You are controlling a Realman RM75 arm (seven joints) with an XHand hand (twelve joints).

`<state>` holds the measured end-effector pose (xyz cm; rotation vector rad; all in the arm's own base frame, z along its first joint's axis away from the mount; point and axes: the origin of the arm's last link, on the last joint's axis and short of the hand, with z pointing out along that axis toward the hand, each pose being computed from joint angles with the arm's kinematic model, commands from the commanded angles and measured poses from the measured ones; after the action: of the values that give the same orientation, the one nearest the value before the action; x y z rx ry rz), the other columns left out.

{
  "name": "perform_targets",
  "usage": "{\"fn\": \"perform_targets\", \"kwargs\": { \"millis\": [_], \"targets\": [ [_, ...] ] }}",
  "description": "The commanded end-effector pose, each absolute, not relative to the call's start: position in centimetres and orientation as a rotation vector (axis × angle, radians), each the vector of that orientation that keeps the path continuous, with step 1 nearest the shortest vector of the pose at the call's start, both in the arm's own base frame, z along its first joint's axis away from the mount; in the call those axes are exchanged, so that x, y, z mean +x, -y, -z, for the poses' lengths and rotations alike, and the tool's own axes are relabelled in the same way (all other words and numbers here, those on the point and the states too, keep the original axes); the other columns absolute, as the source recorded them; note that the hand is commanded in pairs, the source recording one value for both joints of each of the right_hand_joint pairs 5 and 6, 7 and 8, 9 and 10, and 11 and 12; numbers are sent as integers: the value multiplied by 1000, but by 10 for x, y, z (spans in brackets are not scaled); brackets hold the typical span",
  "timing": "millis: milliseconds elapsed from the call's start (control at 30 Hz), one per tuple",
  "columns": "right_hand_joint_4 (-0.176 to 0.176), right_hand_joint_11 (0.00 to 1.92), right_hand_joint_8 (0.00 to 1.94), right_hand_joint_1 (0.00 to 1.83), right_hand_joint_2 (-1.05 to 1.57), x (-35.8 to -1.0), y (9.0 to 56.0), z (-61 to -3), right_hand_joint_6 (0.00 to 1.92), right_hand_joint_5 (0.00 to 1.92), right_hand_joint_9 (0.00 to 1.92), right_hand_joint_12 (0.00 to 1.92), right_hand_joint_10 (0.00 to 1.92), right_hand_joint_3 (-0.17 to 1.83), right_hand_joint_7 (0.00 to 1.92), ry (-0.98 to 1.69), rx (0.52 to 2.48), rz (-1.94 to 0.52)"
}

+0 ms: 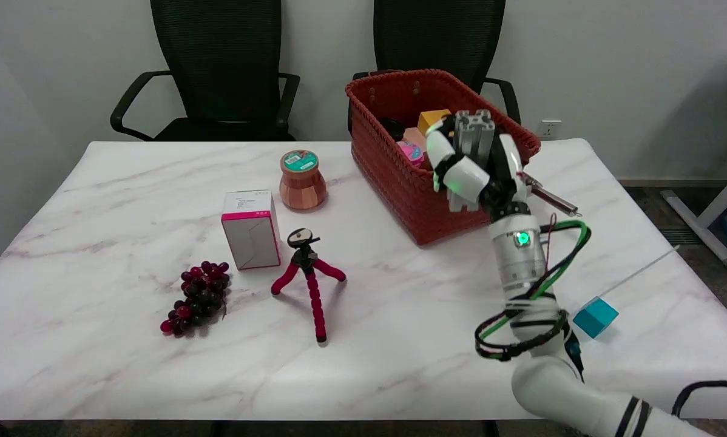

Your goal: Place the metal rectangular block into the brown storage basket.

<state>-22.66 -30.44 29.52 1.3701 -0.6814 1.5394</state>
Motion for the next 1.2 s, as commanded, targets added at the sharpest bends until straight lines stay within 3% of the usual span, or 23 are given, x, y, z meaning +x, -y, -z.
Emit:
{"fn": "perform_targets", "kwargs": {
  "millis": [33,700,1200],
  "targets": [
    [0,1854,1920,830,1499,-146,363,-328,1913,1913,1904,1854,1904,658,1920,494,1463,-1651],
    [0,1753,1920,845,1430,-116,450,-353,1775,1775,1813,1753,1813,723,1920,516,1434,-1512],
    [0,1688,1912,876,1167,-190,496,-339,1633,1633,1762,1688,1762,833,1912,723,1310,-1261]
  ]
}}
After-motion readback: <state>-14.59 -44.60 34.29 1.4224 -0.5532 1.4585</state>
